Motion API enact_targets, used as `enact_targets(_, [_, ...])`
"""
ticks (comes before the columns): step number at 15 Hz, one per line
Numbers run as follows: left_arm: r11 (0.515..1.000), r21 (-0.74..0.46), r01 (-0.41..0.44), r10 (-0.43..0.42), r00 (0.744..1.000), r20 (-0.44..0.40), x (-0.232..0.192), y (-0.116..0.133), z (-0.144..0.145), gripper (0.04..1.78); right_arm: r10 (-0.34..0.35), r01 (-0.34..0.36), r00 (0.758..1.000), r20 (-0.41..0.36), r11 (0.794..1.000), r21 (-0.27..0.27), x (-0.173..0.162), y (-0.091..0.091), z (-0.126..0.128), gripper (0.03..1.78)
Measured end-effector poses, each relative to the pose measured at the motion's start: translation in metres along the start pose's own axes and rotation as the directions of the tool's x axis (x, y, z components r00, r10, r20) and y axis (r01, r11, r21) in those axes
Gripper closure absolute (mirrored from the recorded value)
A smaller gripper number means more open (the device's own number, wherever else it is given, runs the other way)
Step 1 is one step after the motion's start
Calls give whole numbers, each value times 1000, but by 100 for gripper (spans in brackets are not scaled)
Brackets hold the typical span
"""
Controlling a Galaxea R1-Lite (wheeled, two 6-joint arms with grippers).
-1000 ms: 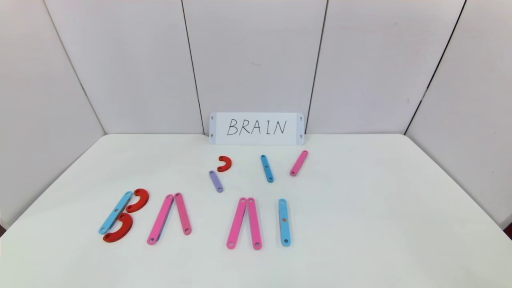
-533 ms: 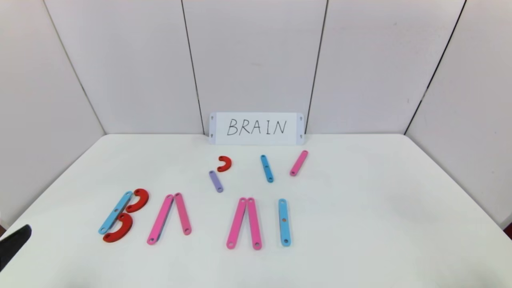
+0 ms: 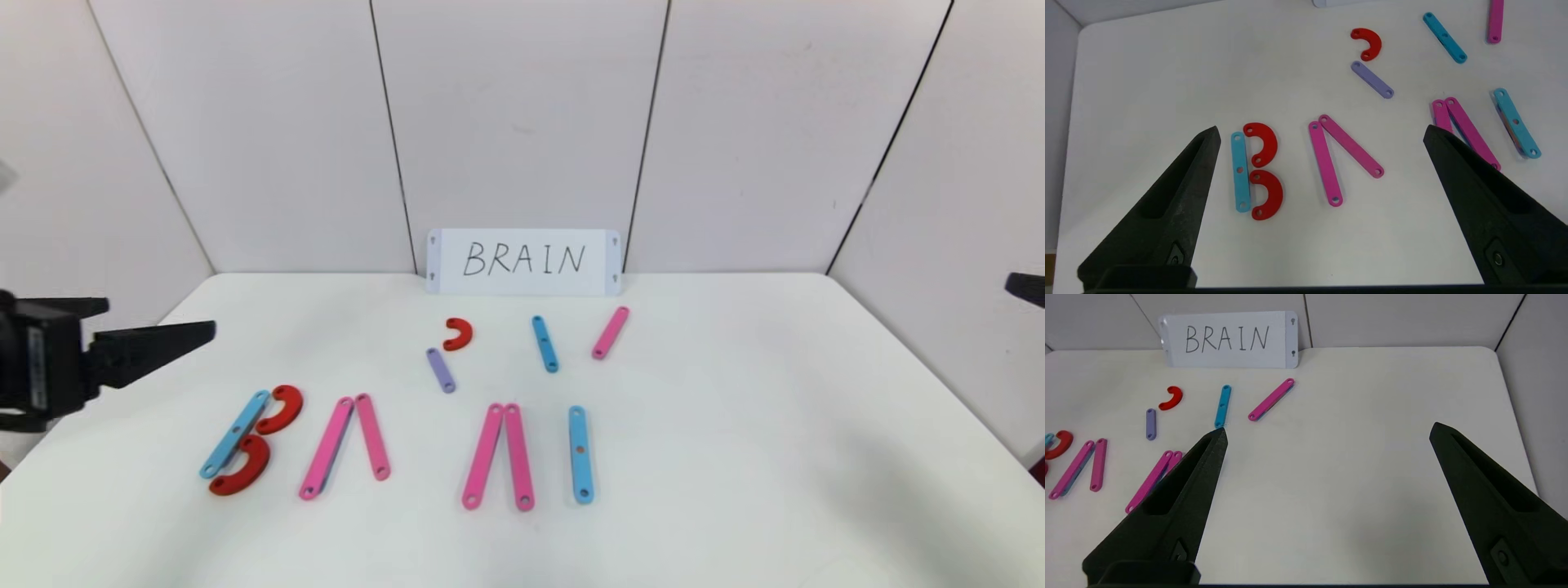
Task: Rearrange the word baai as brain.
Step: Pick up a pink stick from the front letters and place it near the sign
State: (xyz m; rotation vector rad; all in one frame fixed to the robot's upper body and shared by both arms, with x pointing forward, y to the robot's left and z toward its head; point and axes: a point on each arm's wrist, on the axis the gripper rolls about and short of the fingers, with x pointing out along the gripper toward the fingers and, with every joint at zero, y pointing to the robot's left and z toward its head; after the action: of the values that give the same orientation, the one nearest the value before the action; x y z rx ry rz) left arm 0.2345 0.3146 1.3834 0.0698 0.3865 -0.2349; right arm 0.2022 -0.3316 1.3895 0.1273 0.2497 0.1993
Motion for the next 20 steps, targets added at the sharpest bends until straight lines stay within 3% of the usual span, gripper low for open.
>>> enact_targets(4, [997, 36, 75, -66, 975, -214, 48, -6, 6, 8, 61, -60, 992, -110, 998, 17, 43, -3, 7, 8])
enact_targets(10, [994, 20, 103, -84, 898, -431, 111, -8, -15, 8, 114, -117, 960, -257, 993, 3, 109, -3, 0, 8])
enact_targets(14, [995, 33, 90, -59, 847, -528, 126, -10, -28, 8, 159, -161, 930, -331, 987, 21, 137, -5, -11, 8])
enact_targets(20, [997, 14, 73, -50, 791, -609, 154, -9, -47, 8, 169, -171, 915, -366, 985, 27, 156, -3, -18, 8])
